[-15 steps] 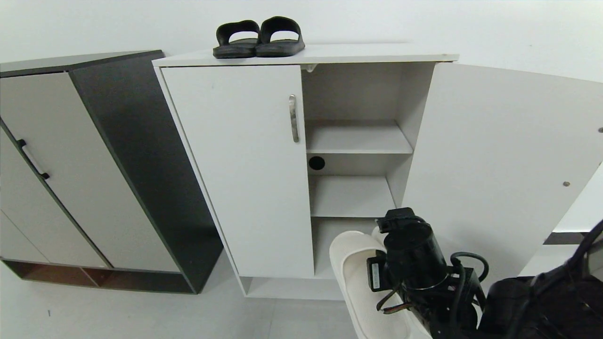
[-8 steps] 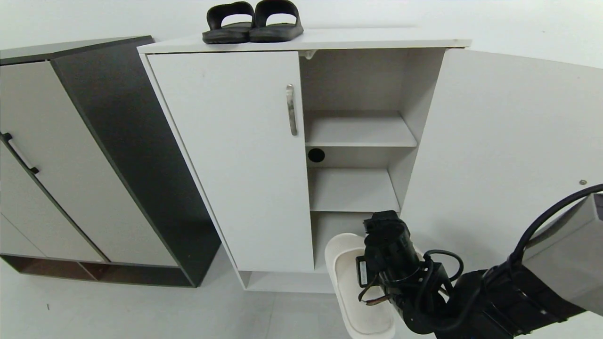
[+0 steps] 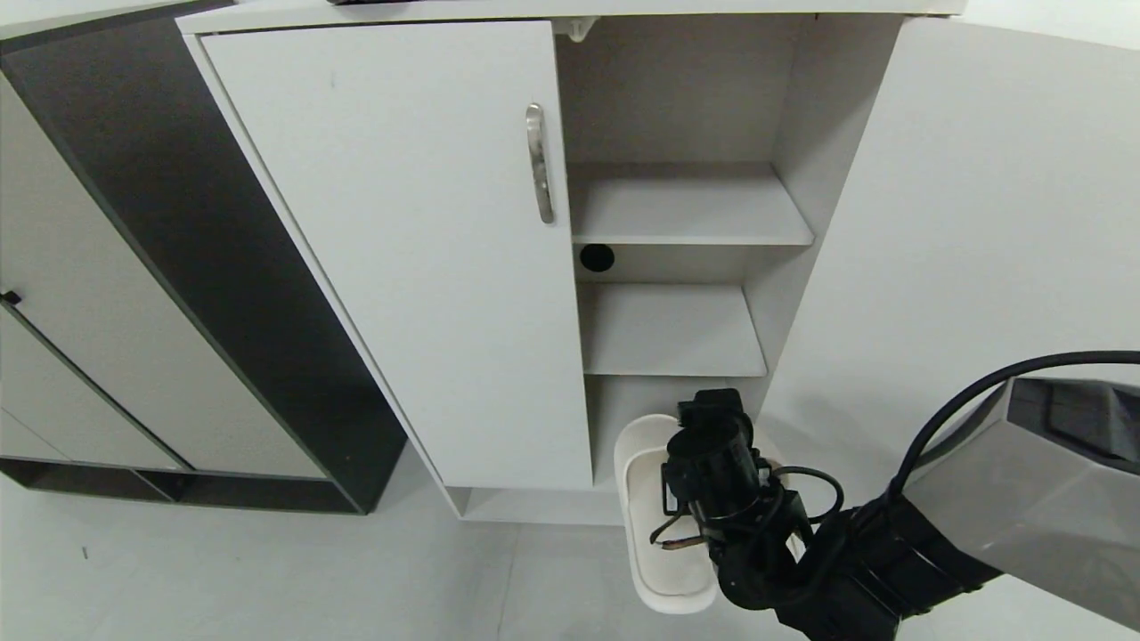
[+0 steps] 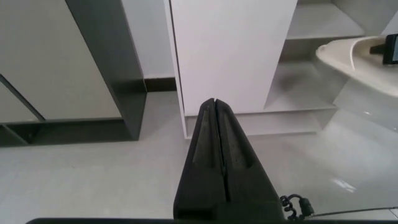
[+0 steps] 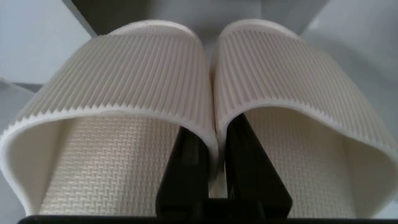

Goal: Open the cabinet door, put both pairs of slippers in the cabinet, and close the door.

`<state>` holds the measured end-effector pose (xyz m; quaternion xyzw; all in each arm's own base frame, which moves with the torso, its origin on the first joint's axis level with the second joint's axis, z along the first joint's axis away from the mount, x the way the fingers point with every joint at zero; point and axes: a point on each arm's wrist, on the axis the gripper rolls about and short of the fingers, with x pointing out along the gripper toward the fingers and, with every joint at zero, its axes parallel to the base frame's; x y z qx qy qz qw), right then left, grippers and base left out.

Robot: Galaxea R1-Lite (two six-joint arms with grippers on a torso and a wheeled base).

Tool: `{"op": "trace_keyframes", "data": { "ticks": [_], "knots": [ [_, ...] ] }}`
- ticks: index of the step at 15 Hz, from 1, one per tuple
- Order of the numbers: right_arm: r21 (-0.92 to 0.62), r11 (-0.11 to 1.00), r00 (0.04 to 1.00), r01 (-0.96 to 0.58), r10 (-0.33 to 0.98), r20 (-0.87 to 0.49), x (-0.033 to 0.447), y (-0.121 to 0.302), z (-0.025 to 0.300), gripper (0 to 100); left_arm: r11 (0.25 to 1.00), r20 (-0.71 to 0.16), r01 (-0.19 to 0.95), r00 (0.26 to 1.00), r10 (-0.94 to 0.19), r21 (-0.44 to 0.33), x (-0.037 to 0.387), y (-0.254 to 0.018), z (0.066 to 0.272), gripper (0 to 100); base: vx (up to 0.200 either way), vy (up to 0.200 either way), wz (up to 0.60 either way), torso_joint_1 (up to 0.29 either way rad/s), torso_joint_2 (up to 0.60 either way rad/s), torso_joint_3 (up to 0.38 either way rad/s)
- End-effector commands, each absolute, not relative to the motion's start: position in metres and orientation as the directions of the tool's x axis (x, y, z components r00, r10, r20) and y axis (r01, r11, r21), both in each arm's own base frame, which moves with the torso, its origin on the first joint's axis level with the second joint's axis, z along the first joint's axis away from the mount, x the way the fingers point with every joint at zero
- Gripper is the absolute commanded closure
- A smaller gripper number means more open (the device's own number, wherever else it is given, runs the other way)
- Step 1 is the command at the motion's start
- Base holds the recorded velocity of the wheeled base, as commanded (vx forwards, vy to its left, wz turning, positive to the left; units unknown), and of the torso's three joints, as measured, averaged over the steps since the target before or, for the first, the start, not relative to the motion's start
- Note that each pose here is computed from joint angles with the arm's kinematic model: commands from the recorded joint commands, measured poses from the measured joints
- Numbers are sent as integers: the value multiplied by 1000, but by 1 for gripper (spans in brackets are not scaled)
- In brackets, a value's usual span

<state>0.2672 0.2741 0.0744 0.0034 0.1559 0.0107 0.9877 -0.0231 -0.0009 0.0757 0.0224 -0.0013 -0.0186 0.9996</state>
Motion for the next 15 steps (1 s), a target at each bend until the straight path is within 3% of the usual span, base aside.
{"op": "trace_keyframes", "data": {
  "ticks": [1,8,15],
  "knots": [
    [9,1000,975,-6,8,-223,270,277,80,100,998,0,37,999,-37,44,-23,-1,76,100,0,0,0,7,2,-203],
    [24,999,999,-29,30,-40,276,283,79,100,998,0,37,999,-37,46,-23,-1,76,100,0,0,0,4,1,-185],
    [6,1000,999,17,-17,28,280,278,87,100,998,0,37,999,-37,44,-23,-1,76,100,0,0,0,0,0,0]
  ]
}}
